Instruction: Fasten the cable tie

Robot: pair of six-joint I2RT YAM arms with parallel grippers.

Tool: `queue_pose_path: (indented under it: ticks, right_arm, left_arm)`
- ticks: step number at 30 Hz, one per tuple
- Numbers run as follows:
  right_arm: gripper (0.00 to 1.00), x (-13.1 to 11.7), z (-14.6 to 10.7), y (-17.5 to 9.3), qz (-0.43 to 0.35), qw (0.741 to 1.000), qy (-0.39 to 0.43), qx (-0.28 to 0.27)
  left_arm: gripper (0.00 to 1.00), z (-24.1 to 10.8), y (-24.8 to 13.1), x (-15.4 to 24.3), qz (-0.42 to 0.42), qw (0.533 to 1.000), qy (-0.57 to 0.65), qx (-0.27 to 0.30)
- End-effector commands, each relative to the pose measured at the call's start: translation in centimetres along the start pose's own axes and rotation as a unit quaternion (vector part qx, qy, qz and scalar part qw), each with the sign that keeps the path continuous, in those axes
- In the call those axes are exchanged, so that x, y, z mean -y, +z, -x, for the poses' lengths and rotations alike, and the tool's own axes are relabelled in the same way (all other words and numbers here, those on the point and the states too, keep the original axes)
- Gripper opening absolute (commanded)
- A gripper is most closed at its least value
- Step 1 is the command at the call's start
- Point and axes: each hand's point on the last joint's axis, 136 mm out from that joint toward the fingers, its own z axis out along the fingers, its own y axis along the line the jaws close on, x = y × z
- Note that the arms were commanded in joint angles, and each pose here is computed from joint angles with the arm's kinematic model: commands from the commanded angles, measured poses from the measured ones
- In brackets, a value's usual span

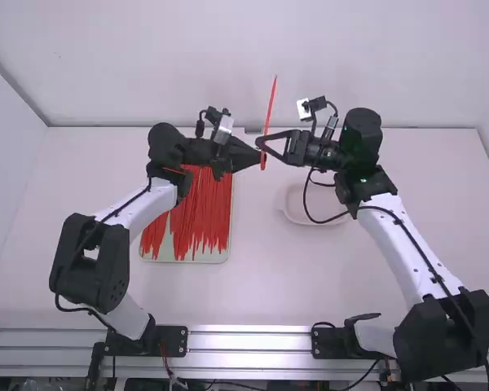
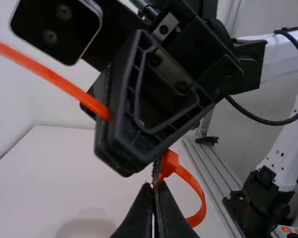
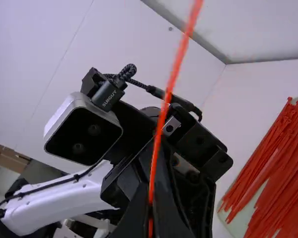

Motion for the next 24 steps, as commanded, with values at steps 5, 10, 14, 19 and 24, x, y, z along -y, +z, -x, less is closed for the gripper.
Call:
queue_pose_path:
  ticks: [5, 10, 14, 19, 24]
  right_arm:
    - [0.0, -1.5, 0.7, -0.4, 0.007, 1.0, -0.03, 0.006]
    - [0.0, -1.1, 0.7, -0.7, 0.001, 0.999, -0.035, 0.007]
    - [0.0, 0.4, 1.2, -1.8, -0.022, 0.999, -0.035, 0.014]
    - [0.0, 3.2, 1.6, -4.0, -0.071, 0.996, -0.039, 0.027]
    - [0.0, 7.3, 1.9, -6.0, -0.162, 0.985, -0.04, 0.048]
  left_arm:
    - [0.04, 0.9, 0.1, 0.6, -0.007, 1.0, 0.019, -0.001]
    - [0.99, 0.8, 0.0, -1.9, 0.051, 0.998, -0.04, 0.019]
    - [0.99, -0.1, -0.5, -3.4, 0.086, 0.993, -0.075, 0.019]
    - [0.99, -1.8, -1.1, -5.2, 0.129, 0.987, -0.099, 0.006]
    - [0.99, -4.2, -1.9, -6.7, 0.173, 0.975, -0.136, -0.015]
